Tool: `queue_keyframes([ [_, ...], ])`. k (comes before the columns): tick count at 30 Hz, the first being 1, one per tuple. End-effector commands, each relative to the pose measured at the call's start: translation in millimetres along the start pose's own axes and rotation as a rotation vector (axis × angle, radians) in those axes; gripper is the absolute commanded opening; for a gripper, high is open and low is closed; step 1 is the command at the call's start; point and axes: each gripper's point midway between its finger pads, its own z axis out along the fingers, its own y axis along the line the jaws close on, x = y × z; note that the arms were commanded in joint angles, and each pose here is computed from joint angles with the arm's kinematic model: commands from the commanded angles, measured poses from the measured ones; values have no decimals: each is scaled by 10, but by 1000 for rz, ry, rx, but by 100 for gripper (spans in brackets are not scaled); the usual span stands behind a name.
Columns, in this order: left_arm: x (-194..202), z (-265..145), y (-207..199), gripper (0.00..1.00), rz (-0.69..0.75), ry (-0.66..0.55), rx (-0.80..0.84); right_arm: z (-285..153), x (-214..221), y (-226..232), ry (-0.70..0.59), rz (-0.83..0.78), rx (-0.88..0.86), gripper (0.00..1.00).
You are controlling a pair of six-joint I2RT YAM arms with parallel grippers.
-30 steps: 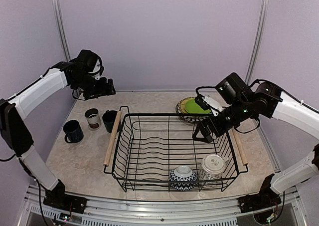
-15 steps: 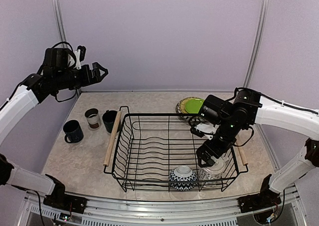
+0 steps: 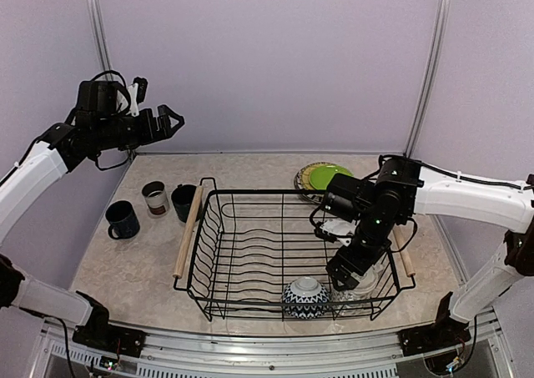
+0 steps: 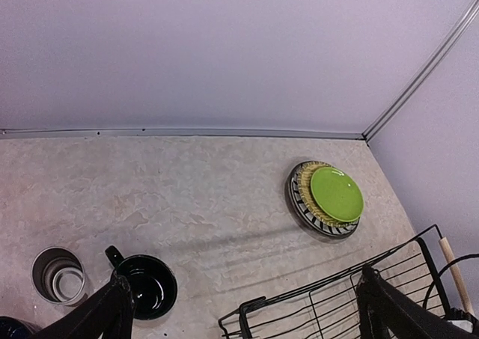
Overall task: Unload the mixed dishes from the dish rack
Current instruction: Grab the cup from the dish rack.
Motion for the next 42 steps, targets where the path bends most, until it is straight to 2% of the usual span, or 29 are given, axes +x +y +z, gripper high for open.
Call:
queue_keyframes([
  [1,42,61,-15,99,-1,12,12,123,78,25,48,-24,25,100],
  [14,91,111,-48,99,3,34,18,289,205,-33,126,0,68,100],
  [18,112,127,-53,99,4,41,18,345,317,-154,167,14,132,100],
  [22,101,122,-53,99,5,38,18,337,272,-156,141,17,136,99],
  [38,115,121,-76,99,9,40,24,-14,-346,-84,-132,30,125,37],
  [42,111,119,-85,99,9,40,28,-148,-463,-88,-207,42,119,24],
])
